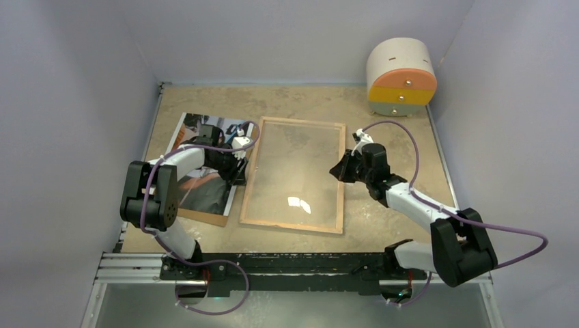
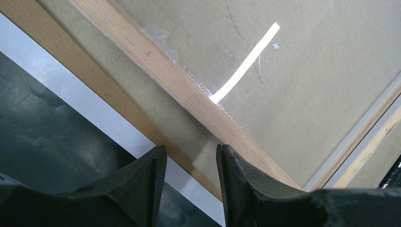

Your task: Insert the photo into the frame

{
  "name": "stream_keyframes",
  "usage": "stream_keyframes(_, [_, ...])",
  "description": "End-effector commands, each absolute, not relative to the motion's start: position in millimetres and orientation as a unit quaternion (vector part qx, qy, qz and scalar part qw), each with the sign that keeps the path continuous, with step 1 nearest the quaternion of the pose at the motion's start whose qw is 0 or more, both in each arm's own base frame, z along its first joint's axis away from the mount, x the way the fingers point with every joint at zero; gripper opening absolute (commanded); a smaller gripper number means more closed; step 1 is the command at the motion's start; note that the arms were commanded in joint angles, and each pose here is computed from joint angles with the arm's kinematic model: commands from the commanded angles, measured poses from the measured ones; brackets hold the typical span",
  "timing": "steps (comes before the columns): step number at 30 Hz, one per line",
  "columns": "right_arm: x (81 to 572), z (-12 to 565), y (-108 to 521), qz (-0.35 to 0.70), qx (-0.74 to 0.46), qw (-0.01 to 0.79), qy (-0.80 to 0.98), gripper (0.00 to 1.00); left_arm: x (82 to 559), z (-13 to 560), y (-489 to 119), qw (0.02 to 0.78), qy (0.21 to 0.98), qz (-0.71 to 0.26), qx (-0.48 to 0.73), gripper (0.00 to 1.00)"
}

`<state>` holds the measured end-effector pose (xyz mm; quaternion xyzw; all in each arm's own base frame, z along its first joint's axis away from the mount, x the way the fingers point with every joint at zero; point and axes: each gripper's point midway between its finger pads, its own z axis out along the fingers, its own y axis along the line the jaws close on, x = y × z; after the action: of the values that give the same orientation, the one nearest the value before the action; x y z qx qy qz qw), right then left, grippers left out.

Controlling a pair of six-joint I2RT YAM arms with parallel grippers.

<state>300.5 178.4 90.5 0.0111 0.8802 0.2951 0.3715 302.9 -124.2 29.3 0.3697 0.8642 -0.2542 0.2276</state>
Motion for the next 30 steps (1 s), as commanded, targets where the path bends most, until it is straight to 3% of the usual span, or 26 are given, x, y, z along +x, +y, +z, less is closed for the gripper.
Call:
stream_keyframes(1, [319, 119, 177, 0.306, 0.003, 0.452, 0.838, 0.00, 303, 25, -127, 0.228, 0.861, -0.254, 0.377, 0.46])
stream_keyframes(30, [301, 133, 181, 0.355, -0.012, 0.501, 0.789, 0.00, 307, 17, -127, 0.221, 0.865, -0.248, 0.376, 0.44])
